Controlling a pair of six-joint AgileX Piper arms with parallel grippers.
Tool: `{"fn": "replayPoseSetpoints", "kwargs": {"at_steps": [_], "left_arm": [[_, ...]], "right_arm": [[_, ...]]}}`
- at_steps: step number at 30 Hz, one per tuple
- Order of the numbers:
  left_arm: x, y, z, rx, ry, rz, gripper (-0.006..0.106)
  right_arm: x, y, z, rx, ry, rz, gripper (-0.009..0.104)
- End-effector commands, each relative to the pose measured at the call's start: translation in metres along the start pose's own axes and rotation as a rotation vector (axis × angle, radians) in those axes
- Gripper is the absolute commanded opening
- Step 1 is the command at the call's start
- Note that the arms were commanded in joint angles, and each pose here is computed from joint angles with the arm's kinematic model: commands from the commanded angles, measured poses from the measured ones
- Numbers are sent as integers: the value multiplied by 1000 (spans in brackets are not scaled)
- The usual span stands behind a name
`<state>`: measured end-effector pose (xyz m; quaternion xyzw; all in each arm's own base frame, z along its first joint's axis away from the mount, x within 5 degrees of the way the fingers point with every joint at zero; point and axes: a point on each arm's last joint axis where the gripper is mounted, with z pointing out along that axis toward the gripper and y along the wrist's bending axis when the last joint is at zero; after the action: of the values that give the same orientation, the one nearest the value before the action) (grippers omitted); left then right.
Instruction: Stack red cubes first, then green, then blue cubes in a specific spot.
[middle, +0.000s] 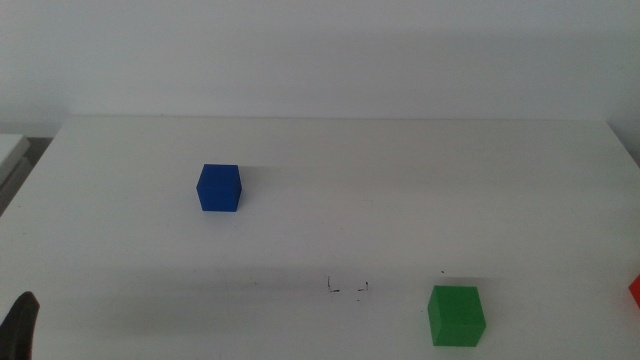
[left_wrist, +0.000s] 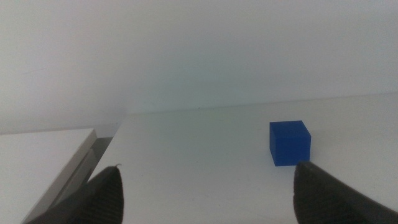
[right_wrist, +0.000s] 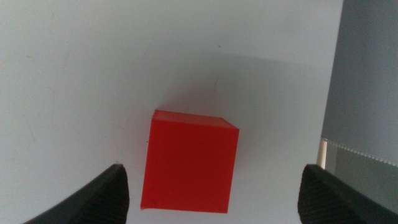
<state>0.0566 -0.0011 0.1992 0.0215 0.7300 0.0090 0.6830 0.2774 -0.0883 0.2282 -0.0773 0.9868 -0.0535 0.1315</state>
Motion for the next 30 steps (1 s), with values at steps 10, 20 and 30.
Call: {"fn": "replayPoseSetpoints", "kwargs": {"at_steps": [10,20,30], "left_arm": [[-1,0,0,-3,-16,-3,94],[-1,0,0,-3,-16,-3,94],[-1,0,0,-3,-16,-3,94]], "right_arm": [[12,4,29,29,-52,76,93],[12,6,40,9,-19,76,93],[12,5,56,-4,11,77,93]]}}
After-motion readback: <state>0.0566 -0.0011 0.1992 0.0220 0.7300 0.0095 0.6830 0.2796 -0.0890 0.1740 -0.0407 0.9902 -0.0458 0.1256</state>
